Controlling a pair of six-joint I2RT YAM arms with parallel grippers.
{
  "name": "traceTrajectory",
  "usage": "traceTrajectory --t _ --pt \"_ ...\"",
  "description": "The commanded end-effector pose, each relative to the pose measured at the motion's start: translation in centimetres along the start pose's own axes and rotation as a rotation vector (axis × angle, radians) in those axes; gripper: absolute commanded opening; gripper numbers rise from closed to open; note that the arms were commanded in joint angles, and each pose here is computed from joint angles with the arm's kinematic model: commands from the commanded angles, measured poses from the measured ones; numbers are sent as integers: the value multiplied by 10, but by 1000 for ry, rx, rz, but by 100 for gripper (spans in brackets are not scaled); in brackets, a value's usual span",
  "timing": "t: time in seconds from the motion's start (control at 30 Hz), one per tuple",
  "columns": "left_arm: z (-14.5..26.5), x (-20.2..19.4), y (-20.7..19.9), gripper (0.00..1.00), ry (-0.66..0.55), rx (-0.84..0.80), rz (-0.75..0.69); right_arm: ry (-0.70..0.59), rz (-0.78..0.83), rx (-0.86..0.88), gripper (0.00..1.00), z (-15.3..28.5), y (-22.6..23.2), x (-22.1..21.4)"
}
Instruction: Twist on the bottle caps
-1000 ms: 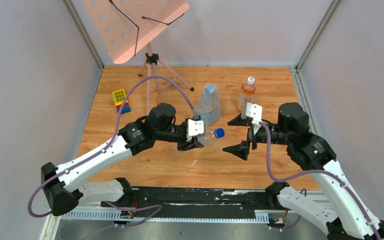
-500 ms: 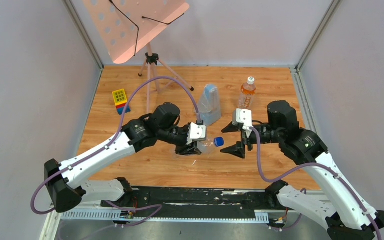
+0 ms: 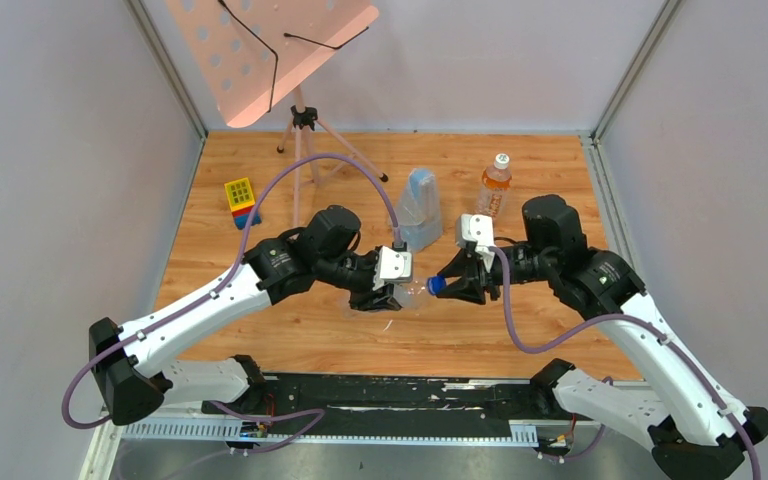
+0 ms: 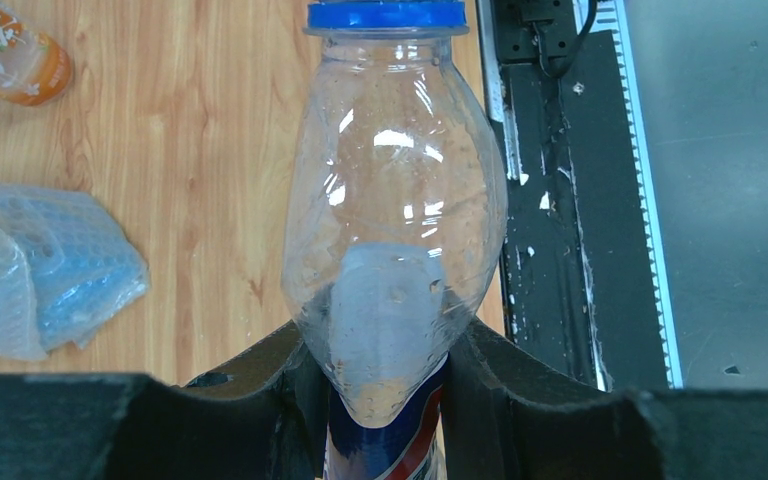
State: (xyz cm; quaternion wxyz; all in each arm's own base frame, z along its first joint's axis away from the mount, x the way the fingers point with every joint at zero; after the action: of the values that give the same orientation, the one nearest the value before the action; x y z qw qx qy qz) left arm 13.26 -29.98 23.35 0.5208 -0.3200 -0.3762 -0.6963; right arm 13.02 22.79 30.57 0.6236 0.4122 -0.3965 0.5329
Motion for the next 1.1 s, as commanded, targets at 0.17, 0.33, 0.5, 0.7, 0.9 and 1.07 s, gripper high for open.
traceTrajectory --t 0.17,0.33,0.5,0.7,0.9,1.07 --pt "23 19 53 32 4 308 -98 -7 -186 2 6 -11 -6 12" --pt "50 24 79 32 46 572 -241 -17 -496 -95 0 -25 -27 20" --pt "59 23 84 33 103 750 -424 -62 -992 -314 0 -33 -75 21" --pt "62 16 92 34 235 916 -611 -133 -1476 -286 0 -35 -91 17" --pt "48 0 84 36 295 842 -619 -157 -1394 -240 16 -30 -85 32" --pt "35 -14 73 36 295 645 -521 -178 -1075 -244 53 -12 -74 38"
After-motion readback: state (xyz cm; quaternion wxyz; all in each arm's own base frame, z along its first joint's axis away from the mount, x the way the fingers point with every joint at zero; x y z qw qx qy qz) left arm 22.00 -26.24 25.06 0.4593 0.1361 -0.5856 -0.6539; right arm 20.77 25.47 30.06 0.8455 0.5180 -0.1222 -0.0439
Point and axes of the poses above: each gripper's point midway between its finger pads, its own z axis back along the fingers, its own y axis along the line the jaws close on, x = y × z, the point moved 1 cm from there along z, back along the fingers, and after that the axes turned 10 degrees about -z, right-handed, at the moved point
